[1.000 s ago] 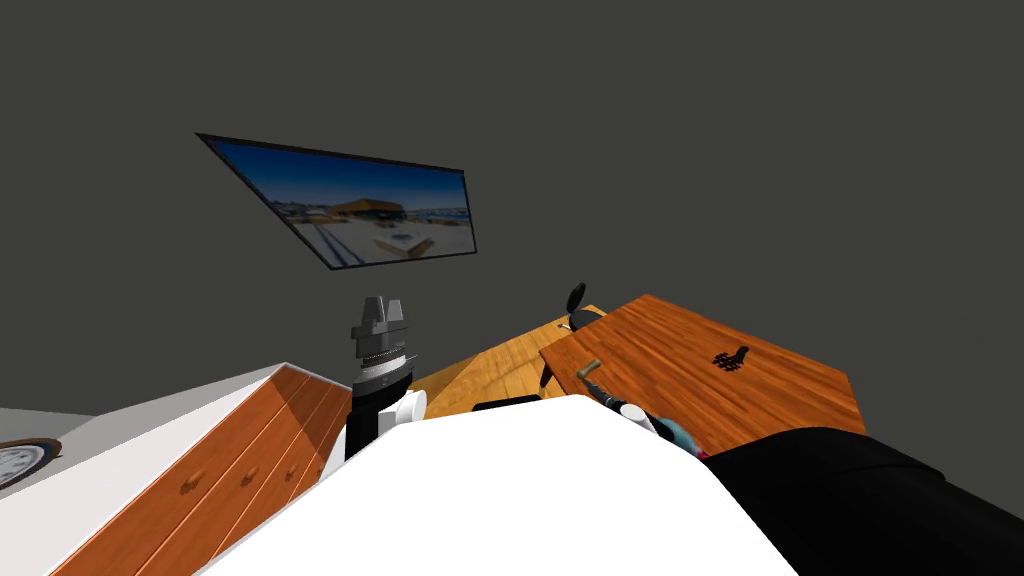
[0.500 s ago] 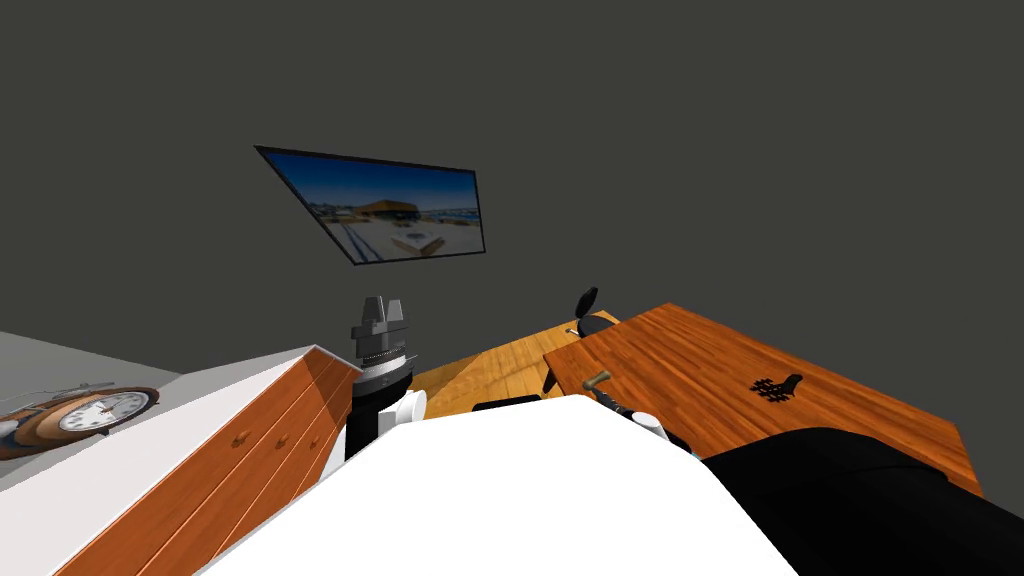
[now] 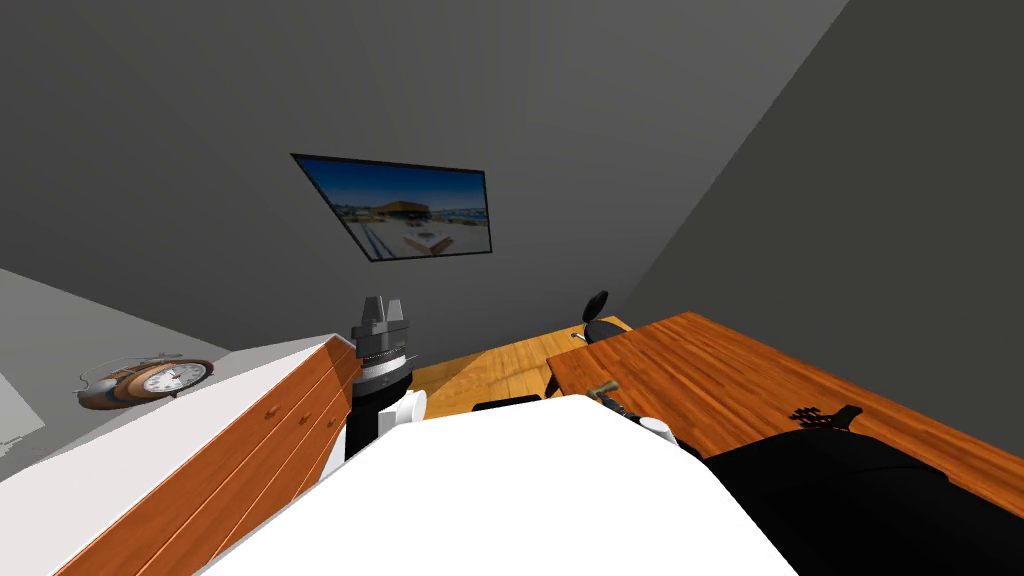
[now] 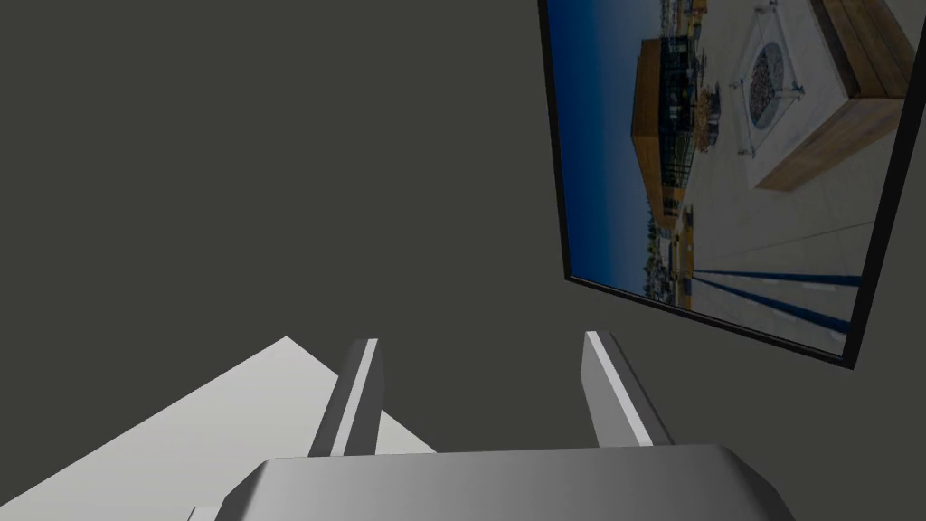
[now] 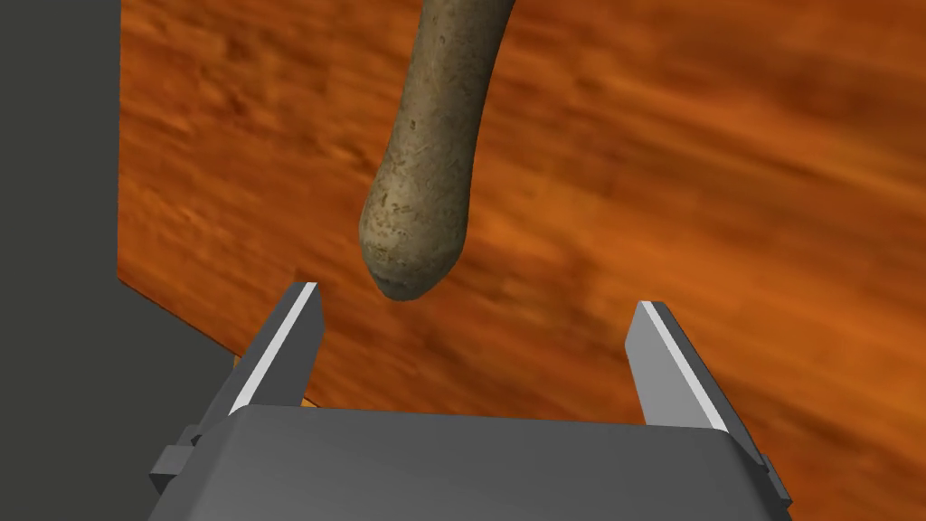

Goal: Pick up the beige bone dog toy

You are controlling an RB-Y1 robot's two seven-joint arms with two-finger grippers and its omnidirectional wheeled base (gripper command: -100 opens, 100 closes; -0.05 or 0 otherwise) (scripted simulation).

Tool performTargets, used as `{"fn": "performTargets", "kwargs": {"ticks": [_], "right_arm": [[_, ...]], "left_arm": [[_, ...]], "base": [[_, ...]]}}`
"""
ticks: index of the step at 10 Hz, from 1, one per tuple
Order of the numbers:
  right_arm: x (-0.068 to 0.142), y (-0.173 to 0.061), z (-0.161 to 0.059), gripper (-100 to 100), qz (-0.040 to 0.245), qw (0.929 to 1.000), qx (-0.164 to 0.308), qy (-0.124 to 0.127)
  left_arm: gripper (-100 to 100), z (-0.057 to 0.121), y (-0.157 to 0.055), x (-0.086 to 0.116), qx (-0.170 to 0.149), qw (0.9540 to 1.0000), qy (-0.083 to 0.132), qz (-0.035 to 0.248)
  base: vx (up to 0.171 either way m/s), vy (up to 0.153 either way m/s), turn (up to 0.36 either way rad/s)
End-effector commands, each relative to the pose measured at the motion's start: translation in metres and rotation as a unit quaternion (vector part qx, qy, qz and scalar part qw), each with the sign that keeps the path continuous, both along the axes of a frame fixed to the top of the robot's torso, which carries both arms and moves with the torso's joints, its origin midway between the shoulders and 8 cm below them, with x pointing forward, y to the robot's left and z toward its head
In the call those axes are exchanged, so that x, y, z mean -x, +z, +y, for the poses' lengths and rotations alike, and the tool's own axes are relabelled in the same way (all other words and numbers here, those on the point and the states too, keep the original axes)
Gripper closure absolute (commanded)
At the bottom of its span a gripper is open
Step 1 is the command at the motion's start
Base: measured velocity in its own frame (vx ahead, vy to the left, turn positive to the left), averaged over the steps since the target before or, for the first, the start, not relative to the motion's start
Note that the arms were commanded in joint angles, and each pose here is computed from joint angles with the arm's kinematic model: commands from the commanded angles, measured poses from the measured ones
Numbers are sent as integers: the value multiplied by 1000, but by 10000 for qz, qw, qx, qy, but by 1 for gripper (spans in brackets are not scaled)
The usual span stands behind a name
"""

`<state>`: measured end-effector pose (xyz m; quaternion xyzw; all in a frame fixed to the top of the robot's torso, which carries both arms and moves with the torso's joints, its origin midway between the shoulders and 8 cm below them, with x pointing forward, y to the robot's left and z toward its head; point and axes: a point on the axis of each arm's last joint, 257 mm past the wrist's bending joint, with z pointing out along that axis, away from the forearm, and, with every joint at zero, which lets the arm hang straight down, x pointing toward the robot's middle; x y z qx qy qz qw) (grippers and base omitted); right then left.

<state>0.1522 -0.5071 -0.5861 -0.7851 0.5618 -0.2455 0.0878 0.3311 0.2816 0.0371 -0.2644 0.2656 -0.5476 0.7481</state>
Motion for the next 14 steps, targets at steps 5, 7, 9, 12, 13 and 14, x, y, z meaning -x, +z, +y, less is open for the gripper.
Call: {"fn": "performTargets", "kwargs": {"ticks": [5,7,9,12,13,14], "right_arm": [[32,-7,-19,-100,114,9941,-485,-962],[40,-8,-23,-100,132,9909,-589,-1200],[46,-8,-27,-100,144,9877,-674,-1402],[54,-8,-34,-100,153,9833,-763,-1646],[54,-8,-34,0,151,9828,-779,-1668],[48,-24,-19,-100,290,9874,-576,-1448]], "left_arm": [[0,0,0,0,0,10000,0,0],[0,0,0,0,0,10000,0,0],[0,0,0,0,0,10000,0,0],[0,0,0,0,0,10000,0,0],[0,0,0,0,0,10000,0,1],[0,0,0,0,0,10000,0,0]], "base": [[16,-52,182],[10,-41,95],[4,-13,75],[11,-51,173],[1,-7,-7],[-66,-81,-279]]}}
